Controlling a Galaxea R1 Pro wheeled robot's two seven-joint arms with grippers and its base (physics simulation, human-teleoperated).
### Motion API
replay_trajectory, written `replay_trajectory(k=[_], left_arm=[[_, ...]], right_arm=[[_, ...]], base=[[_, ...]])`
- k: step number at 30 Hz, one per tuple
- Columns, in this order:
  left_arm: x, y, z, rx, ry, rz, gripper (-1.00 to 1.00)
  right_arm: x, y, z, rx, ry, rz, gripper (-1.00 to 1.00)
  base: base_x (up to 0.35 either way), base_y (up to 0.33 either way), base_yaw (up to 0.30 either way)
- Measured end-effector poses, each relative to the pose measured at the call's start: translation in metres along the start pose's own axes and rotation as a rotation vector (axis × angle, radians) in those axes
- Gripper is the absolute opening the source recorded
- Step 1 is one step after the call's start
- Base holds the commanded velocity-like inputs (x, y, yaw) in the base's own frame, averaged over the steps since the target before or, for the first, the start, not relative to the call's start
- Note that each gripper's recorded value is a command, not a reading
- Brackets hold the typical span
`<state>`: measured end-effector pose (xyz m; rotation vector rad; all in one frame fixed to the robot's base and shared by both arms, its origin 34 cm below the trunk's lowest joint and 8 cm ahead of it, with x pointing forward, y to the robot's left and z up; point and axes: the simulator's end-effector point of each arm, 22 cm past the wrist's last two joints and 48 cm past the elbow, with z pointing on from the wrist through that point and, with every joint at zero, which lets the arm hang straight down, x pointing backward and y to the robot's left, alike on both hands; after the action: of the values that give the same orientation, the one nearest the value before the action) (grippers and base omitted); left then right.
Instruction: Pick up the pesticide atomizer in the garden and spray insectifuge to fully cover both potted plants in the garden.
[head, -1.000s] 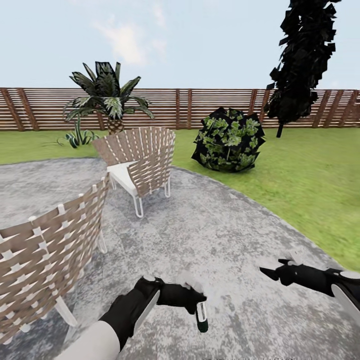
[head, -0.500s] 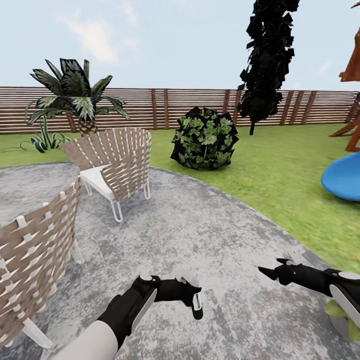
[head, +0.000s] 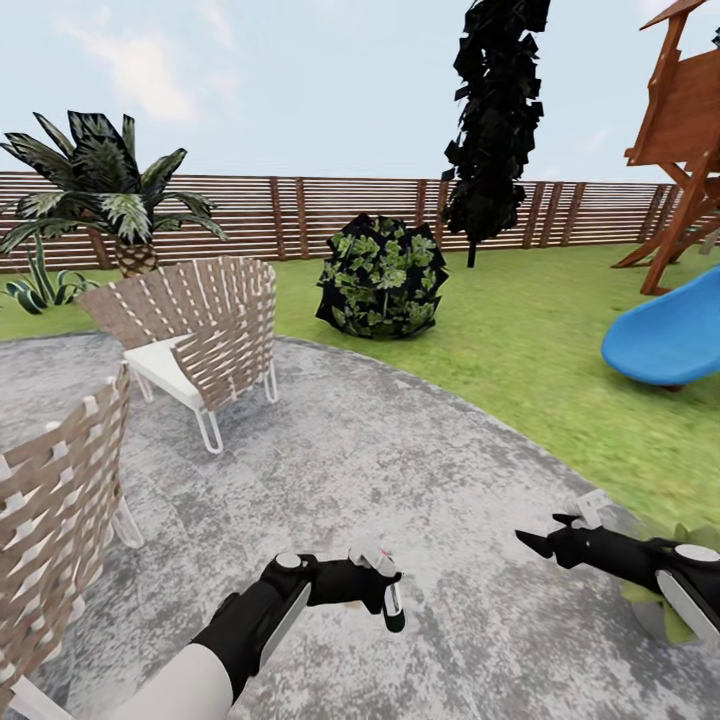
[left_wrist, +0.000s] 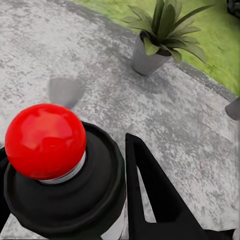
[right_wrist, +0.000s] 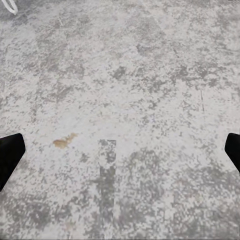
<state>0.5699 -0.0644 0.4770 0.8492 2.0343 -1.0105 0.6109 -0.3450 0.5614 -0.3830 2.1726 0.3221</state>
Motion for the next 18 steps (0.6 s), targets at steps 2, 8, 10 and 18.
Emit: replay_trajectory(k=[2,8,10,18], left_arm=[[0.005,0.002,0.001,-0.006,0.008,-0.012,-1.0],[0.005,0.004,0.001,-0.017,0.007,-0.014,-1.0],[0.006,-0.002,0.003,-0.002,0.014,-0.007,-1.0],[0.006,-0.016,0.004,0.057,0.016,0.007,-1.0]], right_arm=[[-0.003,0.005,0.001,-0.01,-0.01,0.001,1.0],[-0.004,0.006,0.001,-0.016,-0.013,-0.001,1.0],[-0.005,0.006,0.0,-0.016,-0.016,-0.003,1.0],[0.008,0.029,-0.002,-0.121,0.049,0.034,1.0]], base=[[0.015,0.023,-0.035],[0.001,0.002,-0.139],[0.0,0.0,-0.286],[0.0,0.0,-0.29]])
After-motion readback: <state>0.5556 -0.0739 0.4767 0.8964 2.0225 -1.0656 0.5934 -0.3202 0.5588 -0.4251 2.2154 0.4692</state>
